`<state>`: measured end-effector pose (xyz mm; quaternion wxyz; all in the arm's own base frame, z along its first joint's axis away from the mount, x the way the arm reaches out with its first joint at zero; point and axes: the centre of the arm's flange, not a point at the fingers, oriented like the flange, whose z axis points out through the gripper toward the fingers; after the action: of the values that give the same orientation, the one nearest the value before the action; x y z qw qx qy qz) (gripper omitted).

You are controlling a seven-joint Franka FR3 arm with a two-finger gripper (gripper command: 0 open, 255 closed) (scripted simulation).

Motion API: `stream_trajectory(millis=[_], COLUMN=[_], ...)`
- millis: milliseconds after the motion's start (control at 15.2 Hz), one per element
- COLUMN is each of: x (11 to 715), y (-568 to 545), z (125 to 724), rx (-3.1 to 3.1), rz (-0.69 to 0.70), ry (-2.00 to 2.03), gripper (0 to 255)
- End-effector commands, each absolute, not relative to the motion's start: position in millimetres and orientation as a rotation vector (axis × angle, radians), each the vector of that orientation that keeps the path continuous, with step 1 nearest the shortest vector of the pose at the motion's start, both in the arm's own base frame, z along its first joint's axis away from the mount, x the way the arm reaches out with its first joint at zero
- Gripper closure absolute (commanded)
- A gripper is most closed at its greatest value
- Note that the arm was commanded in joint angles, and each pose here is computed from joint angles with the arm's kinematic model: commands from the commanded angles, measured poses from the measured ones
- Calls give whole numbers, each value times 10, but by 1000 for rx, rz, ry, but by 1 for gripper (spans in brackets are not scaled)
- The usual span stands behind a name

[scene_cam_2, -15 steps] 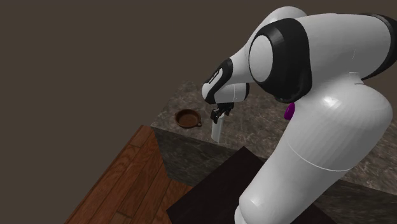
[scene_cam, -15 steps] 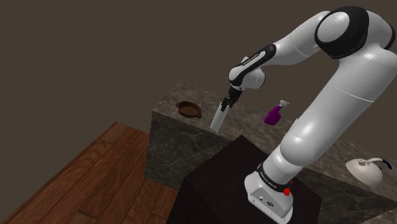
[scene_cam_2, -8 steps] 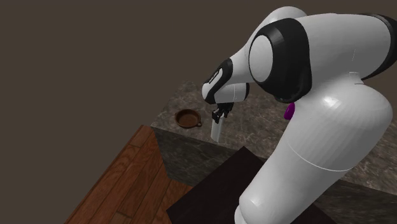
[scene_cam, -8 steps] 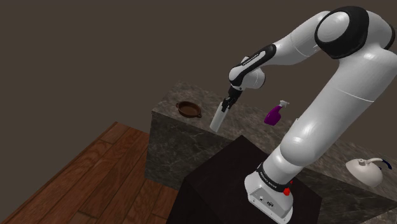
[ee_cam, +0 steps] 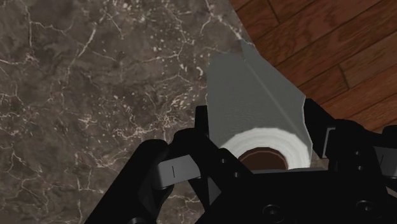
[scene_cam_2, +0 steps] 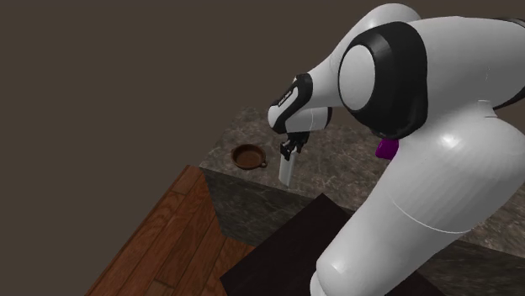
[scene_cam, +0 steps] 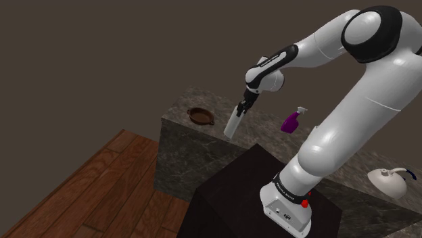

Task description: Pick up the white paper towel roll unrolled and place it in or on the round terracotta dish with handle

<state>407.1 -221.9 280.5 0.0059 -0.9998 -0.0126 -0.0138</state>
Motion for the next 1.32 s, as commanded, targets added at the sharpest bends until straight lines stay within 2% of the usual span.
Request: stream_trajectory(millis=[0, 1254], x=[4071, 4189], y=[-2222, -2186], z=[2899, 3895], rx=[-3129, -3129], rz=[-43, -43], ry=[-39, -39], gripper=[255, 255])
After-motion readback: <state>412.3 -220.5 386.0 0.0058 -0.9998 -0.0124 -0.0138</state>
